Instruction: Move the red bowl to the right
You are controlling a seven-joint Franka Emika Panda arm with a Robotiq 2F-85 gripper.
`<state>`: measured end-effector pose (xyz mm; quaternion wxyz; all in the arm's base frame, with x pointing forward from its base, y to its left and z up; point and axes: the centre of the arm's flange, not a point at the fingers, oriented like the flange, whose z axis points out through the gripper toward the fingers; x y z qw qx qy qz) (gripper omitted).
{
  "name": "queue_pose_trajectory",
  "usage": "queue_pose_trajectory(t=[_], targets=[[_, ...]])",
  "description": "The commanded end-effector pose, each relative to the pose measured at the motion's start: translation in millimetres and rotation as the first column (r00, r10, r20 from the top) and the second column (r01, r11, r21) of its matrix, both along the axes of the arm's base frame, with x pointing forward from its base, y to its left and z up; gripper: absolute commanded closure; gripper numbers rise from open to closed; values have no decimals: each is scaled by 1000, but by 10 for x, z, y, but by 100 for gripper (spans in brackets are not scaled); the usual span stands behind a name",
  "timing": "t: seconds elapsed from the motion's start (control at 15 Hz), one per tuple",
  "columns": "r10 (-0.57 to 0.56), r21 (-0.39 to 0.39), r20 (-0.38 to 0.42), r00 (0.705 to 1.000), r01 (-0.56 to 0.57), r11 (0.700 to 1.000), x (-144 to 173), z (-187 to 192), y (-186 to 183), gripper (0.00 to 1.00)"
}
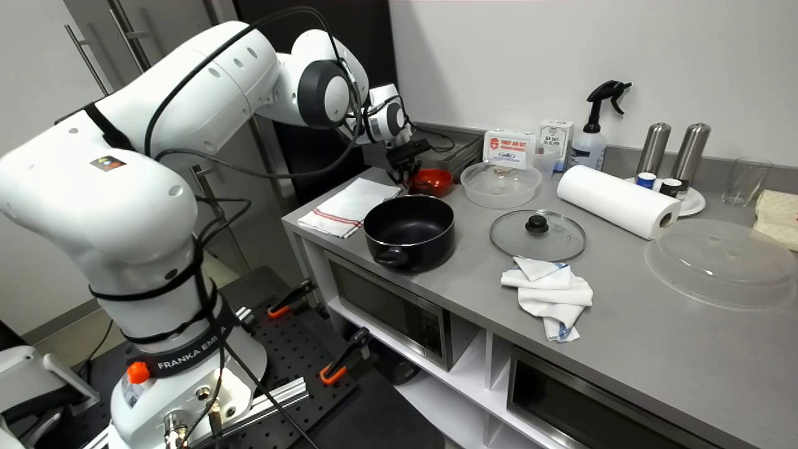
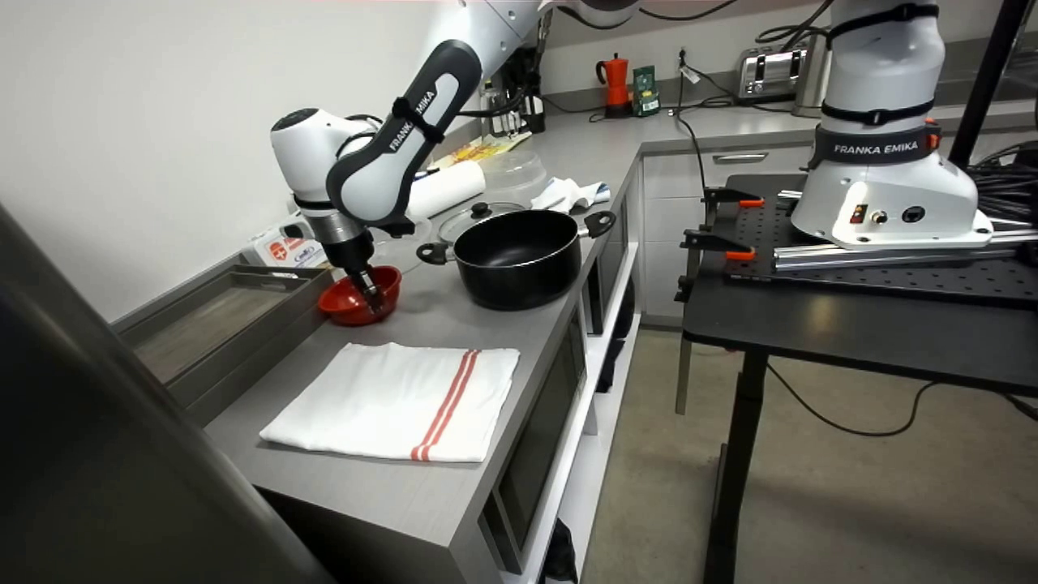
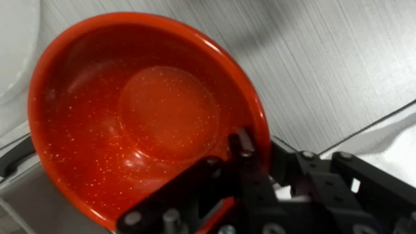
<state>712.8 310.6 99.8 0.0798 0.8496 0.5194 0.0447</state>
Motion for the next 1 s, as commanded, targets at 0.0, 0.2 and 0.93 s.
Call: queue_pose_trajectory(t=[0.0,0.2,0.93], targets=[[31,39,-5,1000,-31,999,-77,21,4,98],[54,54,13,998,-54,997,-187,126,53,98],[124,70,65,990,-128,989,-737,949,201,98]])
